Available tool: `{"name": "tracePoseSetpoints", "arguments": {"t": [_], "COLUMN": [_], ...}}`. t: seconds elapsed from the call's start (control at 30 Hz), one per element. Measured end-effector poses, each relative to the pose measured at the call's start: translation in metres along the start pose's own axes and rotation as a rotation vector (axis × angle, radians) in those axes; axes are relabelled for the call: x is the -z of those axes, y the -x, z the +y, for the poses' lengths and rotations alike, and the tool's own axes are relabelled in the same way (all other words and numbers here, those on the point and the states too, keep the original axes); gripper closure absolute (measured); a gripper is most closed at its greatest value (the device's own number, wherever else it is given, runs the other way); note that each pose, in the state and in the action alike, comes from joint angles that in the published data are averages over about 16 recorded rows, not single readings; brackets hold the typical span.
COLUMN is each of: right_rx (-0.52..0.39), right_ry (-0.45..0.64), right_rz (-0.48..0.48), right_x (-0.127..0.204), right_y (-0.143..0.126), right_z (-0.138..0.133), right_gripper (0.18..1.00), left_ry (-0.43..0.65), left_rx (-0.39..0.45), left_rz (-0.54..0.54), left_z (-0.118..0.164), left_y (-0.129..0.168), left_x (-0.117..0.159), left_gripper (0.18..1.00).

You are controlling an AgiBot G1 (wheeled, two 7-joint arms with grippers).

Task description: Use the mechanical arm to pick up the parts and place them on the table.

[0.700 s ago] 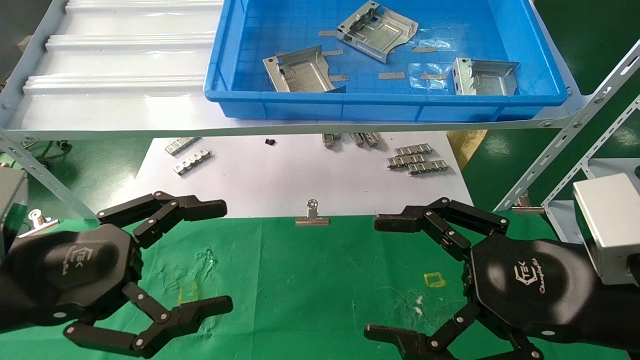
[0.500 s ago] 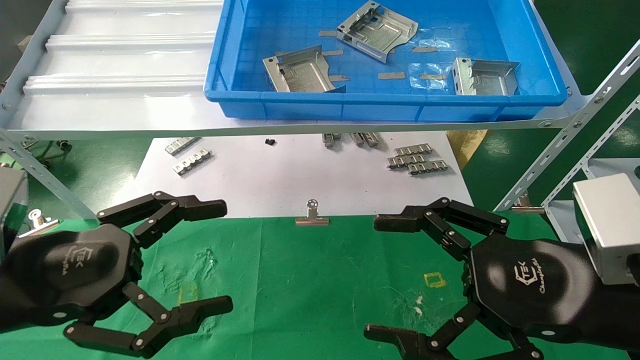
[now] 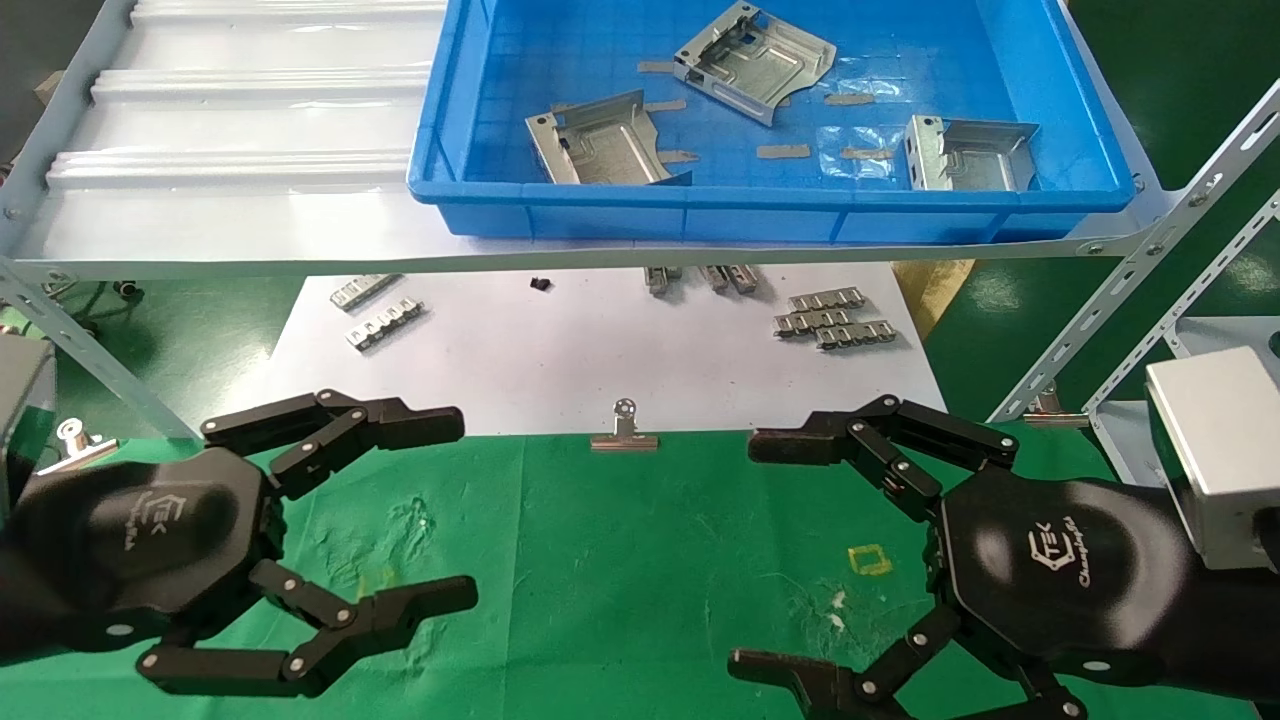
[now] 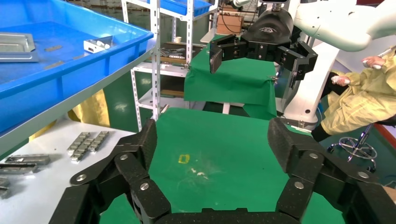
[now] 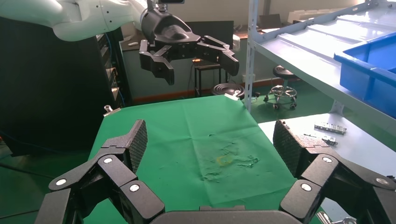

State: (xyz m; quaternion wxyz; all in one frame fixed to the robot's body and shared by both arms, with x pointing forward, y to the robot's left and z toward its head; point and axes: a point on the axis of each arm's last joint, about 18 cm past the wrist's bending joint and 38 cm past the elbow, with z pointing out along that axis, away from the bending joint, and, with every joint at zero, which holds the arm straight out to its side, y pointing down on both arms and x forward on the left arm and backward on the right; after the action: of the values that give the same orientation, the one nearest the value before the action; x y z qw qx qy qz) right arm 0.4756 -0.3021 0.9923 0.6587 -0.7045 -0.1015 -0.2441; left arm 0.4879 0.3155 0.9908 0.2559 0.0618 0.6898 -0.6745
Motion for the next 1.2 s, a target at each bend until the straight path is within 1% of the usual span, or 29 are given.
{"name": "tracePoseSetpoints", "arguments": {"t": [0.1,0.3,0.53,0.7,0.83,0.9,1.03,1.2], "right_rx": [0.000,0.000,0.001,0.016,0.042,0.059,0.094,0.127], "right_ry": [0.000,0.000,0.000,-0.005,-0.009,-0.009,0.000,0.051], "right_rz": [0.000,0.000,0.003,0.040,0.107,0.153,0.262,0.404], "right_x": [0.000,0.000,0.000,-0.004,-0.011,-0.017,-0.033,-0.063], "right_y": [0.000,0.000,-0.001,-0.015,-0.043,-0.063,-0.112,-0.178], "right_z": [0.000,0.000,0.000,-0.006,-0.016,-0.022,-0.038,-0.057], "right_gripper": [0.179,0.179,0.179,0.179,0.179,0.179,0.179,0.179], "left_ry": [0.000,0.000,0.000,0.000,0.000,0.000,0.000,0.000], "left_rx": [0.000,0.000,0.000,0.000,0.000,0.000,0.000,0.000], "left_rz": [0.000,0.000,0.000,0.000,0.000,0.000,0.000,0.000], "left_z": [0.000,0.000,0.000,0.000,0.000,0.000,0.000,0.000], "left_y": [0.000,0.000,0.000,0.000,0.000,0.000,0.000,0.000], "left_x": [0.000,0.000,0.000,0.000,0.000,0.000,0.000,0.000], "left_gripper": [0.303,0.408,0.573,0.696,0.795,0.823,0.894,0.948]}}
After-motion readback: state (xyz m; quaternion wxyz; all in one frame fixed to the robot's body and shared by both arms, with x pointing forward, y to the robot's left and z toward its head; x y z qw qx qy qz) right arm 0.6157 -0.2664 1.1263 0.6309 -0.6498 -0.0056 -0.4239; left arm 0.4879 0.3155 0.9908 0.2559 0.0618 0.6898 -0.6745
